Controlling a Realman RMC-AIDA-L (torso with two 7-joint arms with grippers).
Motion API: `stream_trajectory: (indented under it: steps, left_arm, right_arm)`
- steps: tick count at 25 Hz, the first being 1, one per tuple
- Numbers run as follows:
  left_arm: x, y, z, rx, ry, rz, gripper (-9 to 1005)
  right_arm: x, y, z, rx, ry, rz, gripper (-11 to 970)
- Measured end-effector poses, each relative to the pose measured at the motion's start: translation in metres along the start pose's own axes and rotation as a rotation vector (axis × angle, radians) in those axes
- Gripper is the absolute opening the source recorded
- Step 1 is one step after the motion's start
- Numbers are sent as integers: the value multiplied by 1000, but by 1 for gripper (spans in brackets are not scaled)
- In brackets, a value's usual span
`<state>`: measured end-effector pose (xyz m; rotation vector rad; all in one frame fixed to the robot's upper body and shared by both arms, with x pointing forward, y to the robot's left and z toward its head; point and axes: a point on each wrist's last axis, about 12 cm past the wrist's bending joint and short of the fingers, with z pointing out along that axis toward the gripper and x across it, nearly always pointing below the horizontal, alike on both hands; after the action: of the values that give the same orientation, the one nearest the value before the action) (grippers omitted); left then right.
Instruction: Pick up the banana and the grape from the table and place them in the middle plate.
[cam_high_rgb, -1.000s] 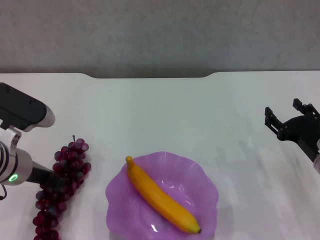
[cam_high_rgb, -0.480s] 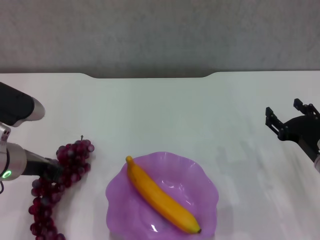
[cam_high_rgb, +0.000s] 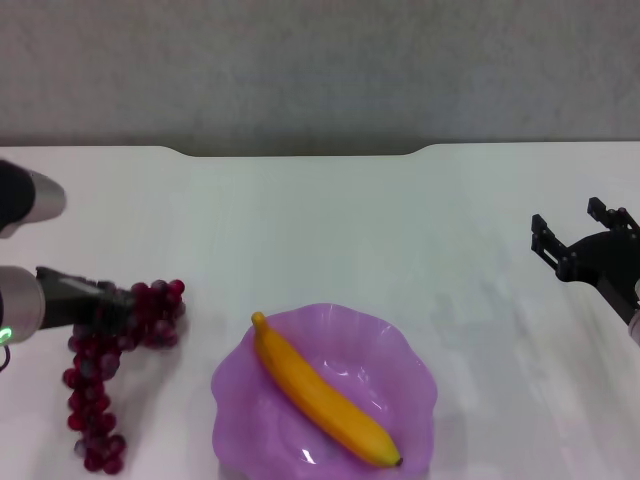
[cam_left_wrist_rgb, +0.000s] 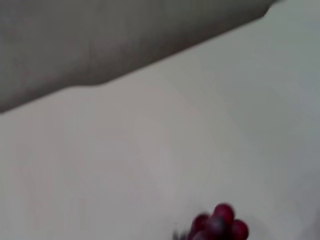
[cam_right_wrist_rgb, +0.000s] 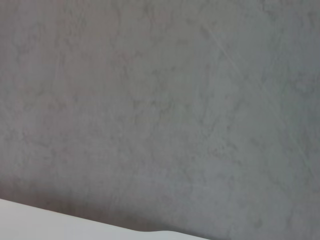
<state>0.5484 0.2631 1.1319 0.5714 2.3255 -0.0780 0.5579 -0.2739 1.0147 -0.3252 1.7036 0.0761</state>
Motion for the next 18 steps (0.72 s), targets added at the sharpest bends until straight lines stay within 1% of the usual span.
stream_trajectory:
  steps: [6, 11, 15, 18]
  left_arm:
    - [-8, -3, -17, 28, -135, 0, 246]
    - [-13, -3, -28, 66, -237, -9, 243]
    - [-18, -2, -40, 117, -329, -6, 242]
    - [-23, -4, -52, 176, -408, 15, 242]
  right_arm:
    - [0, 0, 0, 1, 1, 0, 788]
    - [1, 0, 0, 1, 2, 0, 788]
    - [1, 0, -1, 2, 2, 1, 788]
    - [1, 0, -1, 2, 3, 1, 788]
